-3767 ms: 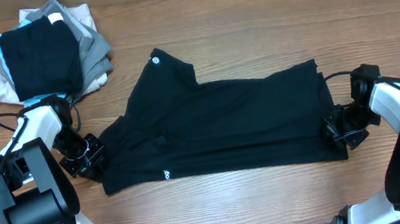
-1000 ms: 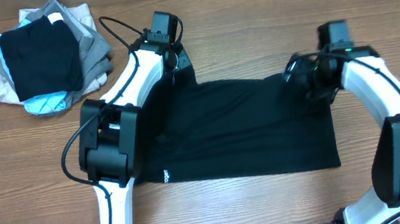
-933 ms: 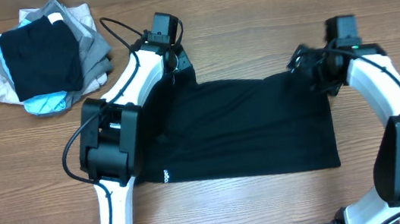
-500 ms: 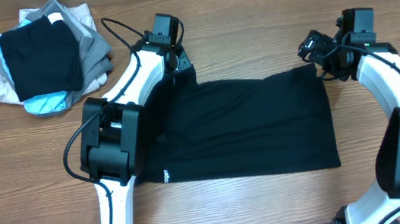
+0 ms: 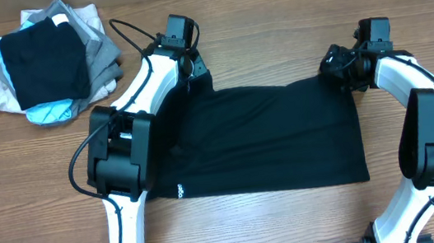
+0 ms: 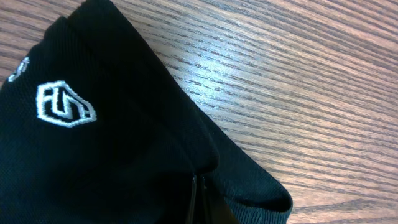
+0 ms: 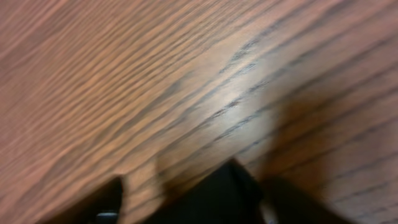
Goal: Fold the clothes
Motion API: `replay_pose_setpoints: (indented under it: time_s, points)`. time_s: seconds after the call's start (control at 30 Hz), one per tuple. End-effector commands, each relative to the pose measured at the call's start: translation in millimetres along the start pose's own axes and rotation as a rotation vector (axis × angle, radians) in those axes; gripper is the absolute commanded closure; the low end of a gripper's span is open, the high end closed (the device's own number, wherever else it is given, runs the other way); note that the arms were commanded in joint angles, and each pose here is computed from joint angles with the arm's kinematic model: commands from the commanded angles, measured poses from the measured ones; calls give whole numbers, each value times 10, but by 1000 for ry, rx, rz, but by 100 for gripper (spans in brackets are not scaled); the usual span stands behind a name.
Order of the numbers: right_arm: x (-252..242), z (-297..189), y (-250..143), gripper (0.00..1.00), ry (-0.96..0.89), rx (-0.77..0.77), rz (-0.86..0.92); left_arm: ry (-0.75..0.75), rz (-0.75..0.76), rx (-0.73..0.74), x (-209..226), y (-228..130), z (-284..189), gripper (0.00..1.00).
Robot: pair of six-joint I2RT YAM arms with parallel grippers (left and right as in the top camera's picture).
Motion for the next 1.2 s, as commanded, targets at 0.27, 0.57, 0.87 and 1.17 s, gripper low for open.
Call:
replay_pose_setpoints:
  time_s: [0.27, 0.57, 0.87, 1.17]
  points:
    - [-87, 158, -169, 66, -152, 52, -30, 25, 22, -13, 15, 22, 60, 96]
    - [-54, 71, -79, 96, -166, 61, 35, -19, 68, -48, -125, 144, -132, 96]
    - [50, -243, 157, 96, -195, 102, 57, -11, 73, -46, -109, 195, -411, 96]
    - [55, -520, 100, 96, -236, 152, 159, 46, 70, -79, -15, 238, -934, 96]
Point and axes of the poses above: each gripper's point midway between its finger pads, its own z axis out along the fingers, its own x axis along the line the jaws close on, y = z × x, the point moved 4 cm from there along -z, back along the fingers, and after that the axes turned 10 degrees about -z, right-handed, at the moved point
